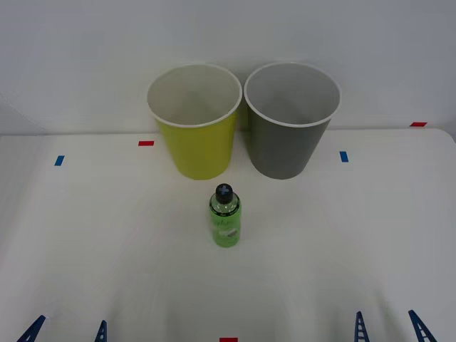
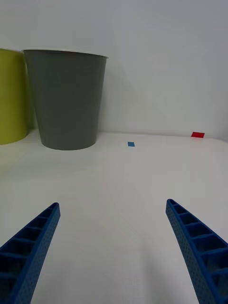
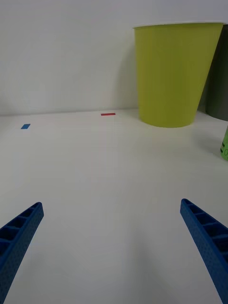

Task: Put cans in the gray bin and PET bottles in the light green bin.

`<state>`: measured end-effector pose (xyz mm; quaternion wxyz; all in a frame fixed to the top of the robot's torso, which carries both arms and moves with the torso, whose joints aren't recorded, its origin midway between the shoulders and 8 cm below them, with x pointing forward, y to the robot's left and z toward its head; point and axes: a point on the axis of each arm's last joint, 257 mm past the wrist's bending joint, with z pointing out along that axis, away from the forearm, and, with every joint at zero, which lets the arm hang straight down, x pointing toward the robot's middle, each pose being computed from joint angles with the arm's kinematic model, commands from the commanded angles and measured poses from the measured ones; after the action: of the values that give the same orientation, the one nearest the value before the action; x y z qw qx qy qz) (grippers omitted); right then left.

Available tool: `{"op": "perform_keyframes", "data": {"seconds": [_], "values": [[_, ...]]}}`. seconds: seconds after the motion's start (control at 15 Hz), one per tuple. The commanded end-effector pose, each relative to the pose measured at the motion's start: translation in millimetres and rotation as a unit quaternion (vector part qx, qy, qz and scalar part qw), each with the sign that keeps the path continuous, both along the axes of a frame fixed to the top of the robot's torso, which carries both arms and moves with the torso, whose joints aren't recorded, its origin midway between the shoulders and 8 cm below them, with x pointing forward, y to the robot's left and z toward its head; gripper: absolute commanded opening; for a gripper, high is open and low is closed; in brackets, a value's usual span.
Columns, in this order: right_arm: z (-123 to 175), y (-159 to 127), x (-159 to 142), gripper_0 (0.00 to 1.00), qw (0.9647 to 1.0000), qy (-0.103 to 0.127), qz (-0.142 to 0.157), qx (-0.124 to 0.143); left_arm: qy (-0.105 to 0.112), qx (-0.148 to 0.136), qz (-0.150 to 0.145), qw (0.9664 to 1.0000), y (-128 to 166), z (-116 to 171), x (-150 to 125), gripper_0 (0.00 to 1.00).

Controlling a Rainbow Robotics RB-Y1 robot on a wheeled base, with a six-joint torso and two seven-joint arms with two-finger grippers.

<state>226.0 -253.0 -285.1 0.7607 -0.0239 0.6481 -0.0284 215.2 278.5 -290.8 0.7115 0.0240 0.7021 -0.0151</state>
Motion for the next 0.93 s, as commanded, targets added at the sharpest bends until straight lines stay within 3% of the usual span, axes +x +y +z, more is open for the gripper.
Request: {"op": "perform_keyframes", "data": {"seconds": [0.07, 0.93], "values": [[0.0, 0.0, 0.0, 0.77, 1.0000, 0.000, 0.000, 0.000, 0.000, 0.000, 0.000, 1.0000, 0.0, 0.0, 0.0, 1.00], [0.0, 0.0, 0.0, 0.77, 1.0000, 0.000, 0.000, 0.000, 0.000, 0.000, 0.000, 1.0000, 0.0, 0.0, 0.0, 1.00]]}}
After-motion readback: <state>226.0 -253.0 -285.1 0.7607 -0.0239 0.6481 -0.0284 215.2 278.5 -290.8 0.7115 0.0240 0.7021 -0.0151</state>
